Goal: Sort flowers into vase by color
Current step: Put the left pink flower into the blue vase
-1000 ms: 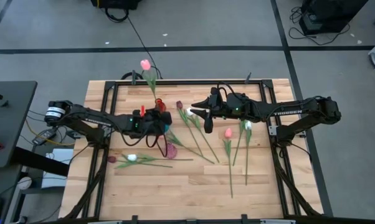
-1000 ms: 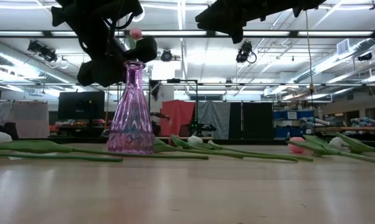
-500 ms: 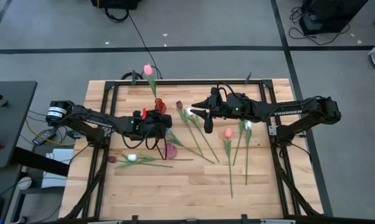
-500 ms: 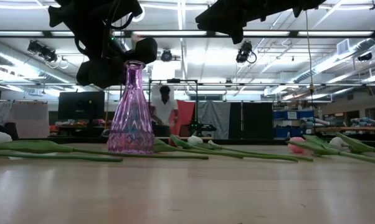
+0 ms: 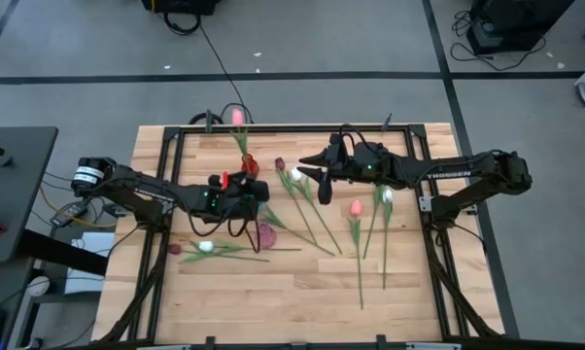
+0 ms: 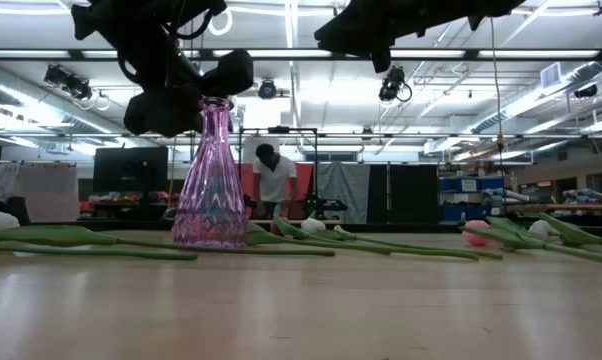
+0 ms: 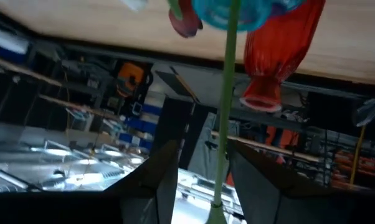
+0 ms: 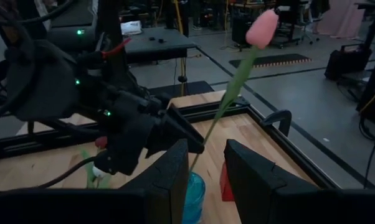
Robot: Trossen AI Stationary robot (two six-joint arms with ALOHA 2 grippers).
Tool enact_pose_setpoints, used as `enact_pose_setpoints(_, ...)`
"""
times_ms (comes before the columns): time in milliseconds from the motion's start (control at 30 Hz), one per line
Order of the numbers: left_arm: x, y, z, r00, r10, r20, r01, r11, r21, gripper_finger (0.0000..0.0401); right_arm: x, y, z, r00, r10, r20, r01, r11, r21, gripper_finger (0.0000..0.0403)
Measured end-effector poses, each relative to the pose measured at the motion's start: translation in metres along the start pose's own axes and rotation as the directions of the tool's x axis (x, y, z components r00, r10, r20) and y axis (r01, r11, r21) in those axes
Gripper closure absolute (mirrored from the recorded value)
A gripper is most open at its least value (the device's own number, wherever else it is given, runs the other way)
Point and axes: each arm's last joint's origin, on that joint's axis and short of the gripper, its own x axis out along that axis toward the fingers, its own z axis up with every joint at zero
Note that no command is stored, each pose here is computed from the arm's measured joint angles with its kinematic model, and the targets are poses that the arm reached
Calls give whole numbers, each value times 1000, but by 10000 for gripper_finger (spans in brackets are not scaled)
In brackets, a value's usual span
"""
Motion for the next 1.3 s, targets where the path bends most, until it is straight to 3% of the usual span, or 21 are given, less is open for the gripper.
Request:
enact_pose_setpoints(567, -28, 3, 5, 996, 91, 22, -90, 996, -25, 252, 1, -14, 0, 1000, -23, -9, 24, 998, 50, 284)
enact_pose_setpoints(767, -43, -1, -10, 988, 147, 41, -141, 981, -133, 252, 1, -17, 0, 1000, -22, -10, 22, 998, 55, 284)
enact_pose_setpoints(933, -60, -12, -32, 962, 229, 146, -166, 921, -352, 252, 1, -18, 0, 1000, 4, -12, -3, 998, 64, 284)
enact_pose_setpoints(1033, -69, -17, -46, 927, 310, 210, -148, 818, -556, 252, 1, -21, 1, 1000, -2, -12, 3, 998, 66, 284)
enact_pose_setpoints(1133, -77, -21, -56, 878, 388, 280, -52, 660, -750, 253, 1, -24, 1, 1000, -12, -12, 13, 998, 68, 284)
enact_pose_setpoints(1233, -81, -24, -61, 835, 438, 333, 114, 454, -884, 254, 1, -26, 1, 1000, -8, -9, 9, 997, 81, 284)
enact_pose_setpoints(1300, -82, -25, -63, 820, 454, 350, 236, 290, -928, 254, 1, -27, 2, 1000, 5, -5, -5, 996, 94, 284)
